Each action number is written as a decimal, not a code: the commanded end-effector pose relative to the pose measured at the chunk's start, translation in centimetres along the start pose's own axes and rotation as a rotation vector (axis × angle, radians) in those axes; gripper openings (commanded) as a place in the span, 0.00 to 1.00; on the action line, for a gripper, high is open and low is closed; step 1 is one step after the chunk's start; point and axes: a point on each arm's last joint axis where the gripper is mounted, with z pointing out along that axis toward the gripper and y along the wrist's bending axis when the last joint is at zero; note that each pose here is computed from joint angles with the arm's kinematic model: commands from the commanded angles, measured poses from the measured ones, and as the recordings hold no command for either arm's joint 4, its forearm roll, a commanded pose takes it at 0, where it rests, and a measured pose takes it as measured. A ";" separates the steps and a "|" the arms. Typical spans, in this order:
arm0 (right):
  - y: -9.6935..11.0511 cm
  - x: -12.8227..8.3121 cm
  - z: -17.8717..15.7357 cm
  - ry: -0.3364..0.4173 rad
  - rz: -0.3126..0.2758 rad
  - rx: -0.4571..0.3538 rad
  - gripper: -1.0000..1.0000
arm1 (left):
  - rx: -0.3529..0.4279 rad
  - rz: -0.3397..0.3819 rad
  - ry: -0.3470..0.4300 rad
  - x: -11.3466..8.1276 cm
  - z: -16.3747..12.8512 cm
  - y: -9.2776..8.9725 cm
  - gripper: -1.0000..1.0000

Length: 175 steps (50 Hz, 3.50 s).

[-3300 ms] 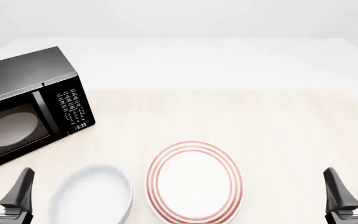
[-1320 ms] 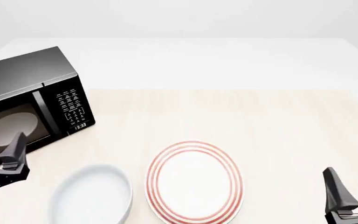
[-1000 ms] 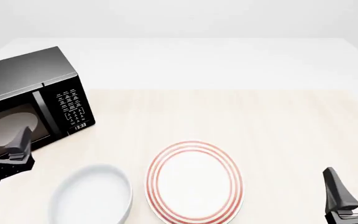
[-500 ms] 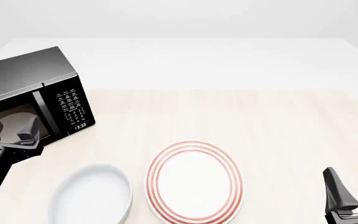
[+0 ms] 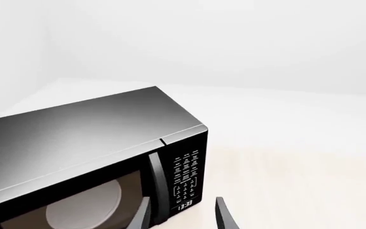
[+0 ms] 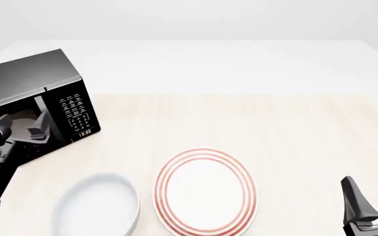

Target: Open the microwave.

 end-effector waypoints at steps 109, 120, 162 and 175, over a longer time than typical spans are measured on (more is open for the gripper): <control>0.0 0.0 0.0 0.000 0.000 0.000 1.00 | -0.061 -0.015 0.094 5.8 7.0 1.7 1.00; 0.0 0.0 0.0 0.000 0.000 0.000 1.00 | -0.056 -0.014 0.107 6.5 7.8 1.6 1.00; 0.0 0.0 0.0 0.000 0.000 0.000 1.00 | -0.063 -0.011 0.153 8.9 9.7 1.9 1.00; 0.0 0.0 0.0 0.000 0.000 0.000 1.00 | -0.061 -0.014 0.160 9.4 10.2 1.9 1.00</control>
